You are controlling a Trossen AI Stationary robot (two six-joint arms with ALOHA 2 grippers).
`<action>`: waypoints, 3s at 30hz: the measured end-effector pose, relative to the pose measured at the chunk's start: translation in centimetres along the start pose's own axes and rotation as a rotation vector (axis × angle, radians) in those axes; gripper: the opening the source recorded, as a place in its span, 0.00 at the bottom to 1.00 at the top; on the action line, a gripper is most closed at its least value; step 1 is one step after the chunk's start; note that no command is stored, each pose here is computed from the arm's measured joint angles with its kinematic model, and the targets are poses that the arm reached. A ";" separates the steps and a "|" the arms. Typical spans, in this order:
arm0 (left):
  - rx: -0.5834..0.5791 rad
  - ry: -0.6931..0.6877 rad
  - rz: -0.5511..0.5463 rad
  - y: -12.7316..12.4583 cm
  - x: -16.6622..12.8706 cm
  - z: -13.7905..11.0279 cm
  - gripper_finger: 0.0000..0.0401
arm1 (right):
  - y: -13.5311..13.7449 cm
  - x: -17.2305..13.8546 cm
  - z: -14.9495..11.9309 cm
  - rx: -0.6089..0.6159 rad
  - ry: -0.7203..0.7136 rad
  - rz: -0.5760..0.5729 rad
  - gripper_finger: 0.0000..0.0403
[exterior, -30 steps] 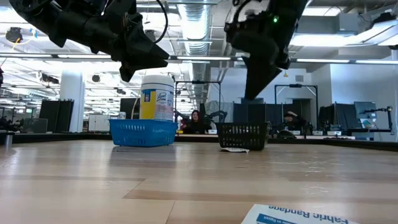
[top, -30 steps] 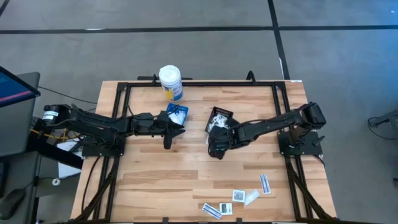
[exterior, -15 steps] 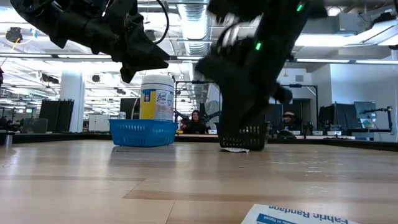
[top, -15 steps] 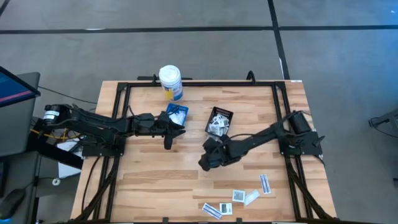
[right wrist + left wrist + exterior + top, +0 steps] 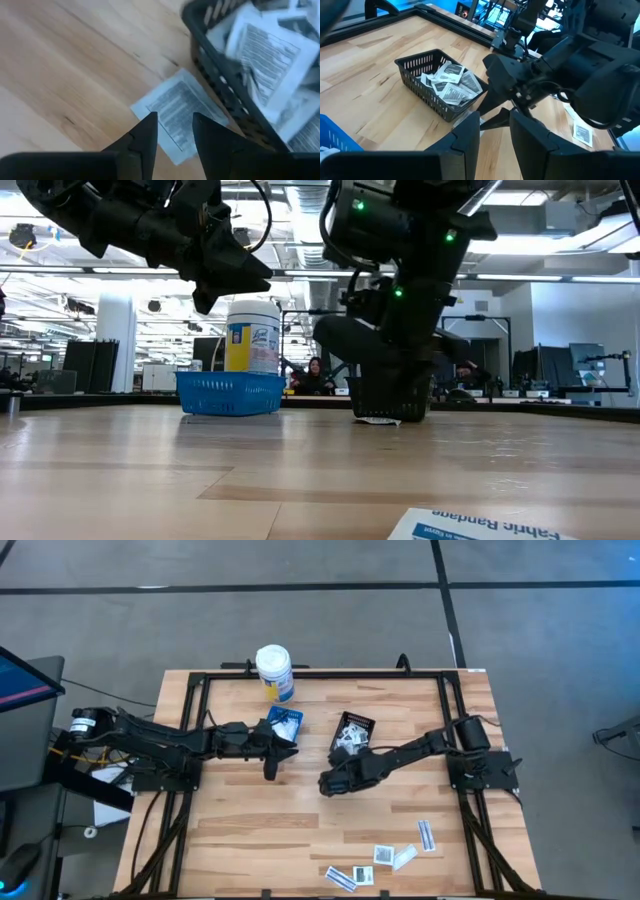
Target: Pick & Place First Aid Supplies
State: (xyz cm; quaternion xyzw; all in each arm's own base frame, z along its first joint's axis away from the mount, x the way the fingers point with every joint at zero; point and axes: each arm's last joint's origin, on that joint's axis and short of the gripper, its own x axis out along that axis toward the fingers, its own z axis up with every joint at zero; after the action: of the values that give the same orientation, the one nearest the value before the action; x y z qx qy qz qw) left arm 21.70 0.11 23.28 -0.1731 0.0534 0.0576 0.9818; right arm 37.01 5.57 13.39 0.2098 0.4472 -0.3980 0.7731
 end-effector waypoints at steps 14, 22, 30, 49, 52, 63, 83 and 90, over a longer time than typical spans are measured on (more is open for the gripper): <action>0.000 0.002 0.000 0.0 0.0 0.0 0.27 | 0.2 1.1 -1.1 0.003 0.057 -0.030 0.29; 0.000 0.004 0.001 0.0 0.0 0.0 0.27 | 0.3 2.2 -1.4 -0.090 0.165 0.012 0.20; 0.000 0.004 0.001 0.0 0.0 0.0 0.27 | 1.1 1.6 -1.5 -0.225 0.181 0.064 0.01; 0.001 0.007 0.002 0.0 0.0 -0.1 0.27 | 1.8 -10.2 0.5 -0.408 -0.121 -0.214 0.00; 0.001 0.009 -0.003 -0.1 0.0 -0.1 0.27 | 0.1 -10.0 1.4 -0.340 -0.160 -0.288 0.00; 0.001 0.007 -0.004 -0.1 0.0 -0.1 0.27 | -4.5 -3.8 4.6 -0.281 0.121 -0.370 0.14; 0.001 0.008 -0.003 -0.1 0.0 -0.1 0.27 | 1.3 -10.7 -5.6 -0.578 0.436 0.043 0.28; 0.016 0.000 -0.006 -0.1 0.0 0.0 0.27 | 0.7 -14.0 -9.6 -0.574 0.404 0.106 0.28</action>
State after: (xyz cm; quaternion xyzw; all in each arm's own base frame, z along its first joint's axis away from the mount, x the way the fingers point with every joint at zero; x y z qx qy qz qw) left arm 21.70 0.00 23.30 -0.1654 0.0532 0.0544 0.9833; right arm 28.57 18.44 20.45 0.0815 0.6733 -0.1661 0.7159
